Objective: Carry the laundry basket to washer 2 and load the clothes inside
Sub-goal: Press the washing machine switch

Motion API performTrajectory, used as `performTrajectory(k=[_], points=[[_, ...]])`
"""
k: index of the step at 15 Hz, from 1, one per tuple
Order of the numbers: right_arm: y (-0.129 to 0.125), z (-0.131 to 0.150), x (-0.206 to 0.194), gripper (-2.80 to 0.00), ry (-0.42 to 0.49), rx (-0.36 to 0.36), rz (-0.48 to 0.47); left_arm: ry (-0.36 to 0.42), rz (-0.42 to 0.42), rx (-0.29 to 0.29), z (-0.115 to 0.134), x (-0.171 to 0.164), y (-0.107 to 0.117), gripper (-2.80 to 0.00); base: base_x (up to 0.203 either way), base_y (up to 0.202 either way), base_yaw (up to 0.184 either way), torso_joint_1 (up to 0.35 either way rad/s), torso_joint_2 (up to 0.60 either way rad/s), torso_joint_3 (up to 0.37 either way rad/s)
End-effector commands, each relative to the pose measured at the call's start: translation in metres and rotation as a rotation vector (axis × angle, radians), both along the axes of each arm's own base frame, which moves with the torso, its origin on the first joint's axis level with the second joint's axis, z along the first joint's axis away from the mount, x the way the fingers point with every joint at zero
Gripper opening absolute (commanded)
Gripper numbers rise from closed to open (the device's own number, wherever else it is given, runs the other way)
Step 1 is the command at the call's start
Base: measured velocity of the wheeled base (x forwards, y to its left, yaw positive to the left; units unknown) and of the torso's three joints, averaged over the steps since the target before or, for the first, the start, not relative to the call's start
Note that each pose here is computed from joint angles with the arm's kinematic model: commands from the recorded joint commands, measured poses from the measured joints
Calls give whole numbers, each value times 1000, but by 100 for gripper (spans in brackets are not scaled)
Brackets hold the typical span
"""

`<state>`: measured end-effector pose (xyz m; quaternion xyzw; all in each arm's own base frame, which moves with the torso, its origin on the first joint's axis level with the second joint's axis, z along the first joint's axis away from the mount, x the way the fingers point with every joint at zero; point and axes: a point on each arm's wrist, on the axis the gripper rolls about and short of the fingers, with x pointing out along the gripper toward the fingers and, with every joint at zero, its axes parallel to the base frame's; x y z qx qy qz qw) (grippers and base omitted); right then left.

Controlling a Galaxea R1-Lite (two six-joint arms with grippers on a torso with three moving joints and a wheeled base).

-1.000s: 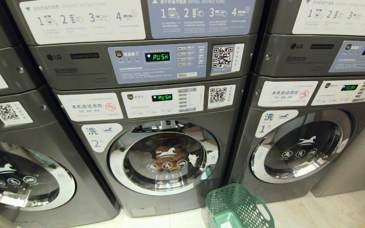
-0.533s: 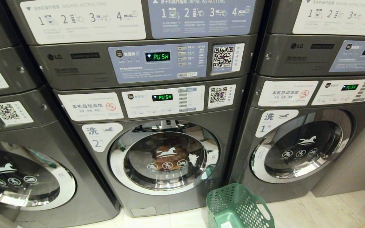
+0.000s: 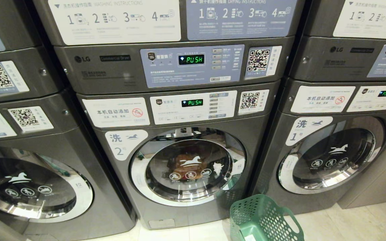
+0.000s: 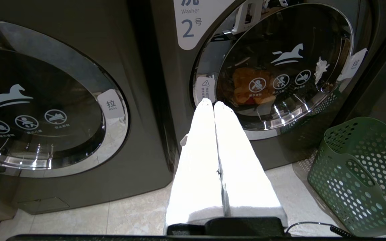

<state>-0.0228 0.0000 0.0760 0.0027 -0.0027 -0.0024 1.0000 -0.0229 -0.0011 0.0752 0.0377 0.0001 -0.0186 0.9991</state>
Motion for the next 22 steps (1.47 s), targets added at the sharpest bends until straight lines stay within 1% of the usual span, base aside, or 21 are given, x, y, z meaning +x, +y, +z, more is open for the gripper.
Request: performTrajectory(k=[1,12,13,14,16,17,19,22], points=[[0,0,0,-280,1,1,0,0,0,1,0,0,0,-280,0,0,0,0,0,0],[0,0,0,-280,1,-4,2,1,0,1,0,0,0,-280,0,0,0,0,0,0],[0,0,0,-280,1,-19,3,0,-1,1,0,0,0,-280,0,0,0,0,0,0],[0,0,0,-280,1,-53,8,3,-1,3,0,0,0,-280,0,0,0,0,0,0],[1,0,0,-280,0,-167,36,3,-1,3,0,0,0,-280,0,0,0,0,0,0],[1,1,0,-280,-3,-207,42,3,-1,3,0,0,0,-280,0,0,0,0,0,0],[1,3,0,-280,-15,-212,43,3,-1,7,0,0,0,-280,0,0,0,0,0,0],[2,29,-10,-280,-95,-225,76,3,-1,7,0,0,0,-280,0,0,0,0,0,0]])
